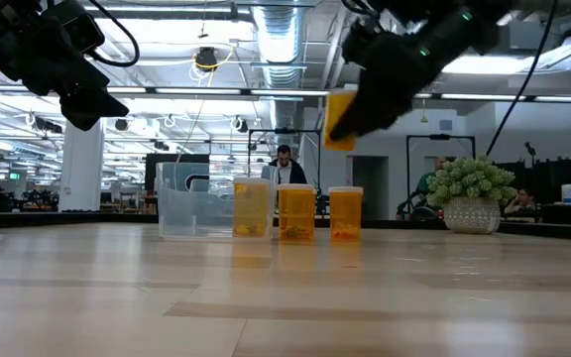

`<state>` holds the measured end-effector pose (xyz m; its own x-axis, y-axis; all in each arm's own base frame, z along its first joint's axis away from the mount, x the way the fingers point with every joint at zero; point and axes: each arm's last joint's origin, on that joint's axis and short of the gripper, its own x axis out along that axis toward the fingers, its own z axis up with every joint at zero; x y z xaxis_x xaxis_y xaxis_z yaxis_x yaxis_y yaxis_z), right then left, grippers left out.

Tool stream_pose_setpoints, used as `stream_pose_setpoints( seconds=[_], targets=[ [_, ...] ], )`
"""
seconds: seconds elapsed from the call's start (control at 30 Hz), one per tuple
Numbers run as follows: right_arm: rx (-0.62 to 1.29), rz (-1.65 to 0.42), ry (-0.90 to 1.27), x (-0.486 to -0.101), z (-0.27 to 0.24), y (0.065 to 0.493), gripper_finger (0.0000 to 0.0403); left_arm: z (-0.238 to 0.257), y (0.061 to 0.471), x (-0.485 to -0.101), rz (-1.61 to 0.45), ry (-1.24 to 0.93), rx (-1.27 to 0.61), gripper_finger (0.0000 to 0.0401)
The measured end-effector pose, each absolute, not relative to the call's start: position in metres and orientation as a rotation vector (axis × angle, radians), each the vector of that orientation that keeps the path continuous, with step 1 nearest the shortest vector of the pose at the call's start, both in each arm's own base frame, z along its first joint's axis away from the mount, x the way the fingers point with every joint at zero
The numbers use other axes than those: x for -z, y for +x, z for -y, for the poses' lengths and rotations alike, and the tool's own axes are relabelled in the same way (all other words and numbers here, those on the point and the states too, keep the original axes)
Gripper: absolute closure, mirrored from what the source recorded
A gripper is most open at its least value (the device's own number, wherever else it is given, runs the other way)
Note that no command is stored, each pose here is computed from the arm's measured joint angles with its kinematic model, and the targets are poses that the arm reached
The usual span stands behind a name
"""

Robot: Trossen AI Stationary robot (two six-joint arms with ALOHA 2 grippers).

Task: Pick and place pill bottles into a basket
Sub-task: Put the orange pill bottle into the transparent container

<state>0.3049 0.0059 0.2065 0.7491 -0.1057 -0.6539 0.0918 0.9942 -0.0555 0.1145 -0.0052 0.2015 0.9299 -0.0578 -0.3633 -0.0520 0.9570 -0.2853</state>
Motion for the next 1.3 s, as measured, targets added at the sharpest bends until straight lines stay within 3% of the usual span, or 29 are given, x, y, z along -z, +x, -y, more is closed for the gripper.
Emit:
stream_pose_setpoints(
  seconds=[0.33,0.63,0.8,1.3],
  targets=[
    [0.124,-0.576,-0.121,-0.271,0.024,0.328,0.0223,0.005,0.115,-0.201,-0.379,-0.296,0.003,0.0154],
    [0.134,-0.500,-0.095,-0.297,0.047,0.333,0.0227,0.005,0.115,-0.201,-0.377,-0.295,-0.004,0.0154],
    [0.142,-0.532,-0.082,-0.293,0.059,0.348,0.0226,0.005,0.115,-0.201,-0.376,-0.293,-0.011,0.0154],
    [-0.015,-0.599,-0.078,-0.265,0.067,0.448,0.0225,0.004,0.114,-0.201,-0.381,-0.289,-0.027,0.0154]
  ],
)
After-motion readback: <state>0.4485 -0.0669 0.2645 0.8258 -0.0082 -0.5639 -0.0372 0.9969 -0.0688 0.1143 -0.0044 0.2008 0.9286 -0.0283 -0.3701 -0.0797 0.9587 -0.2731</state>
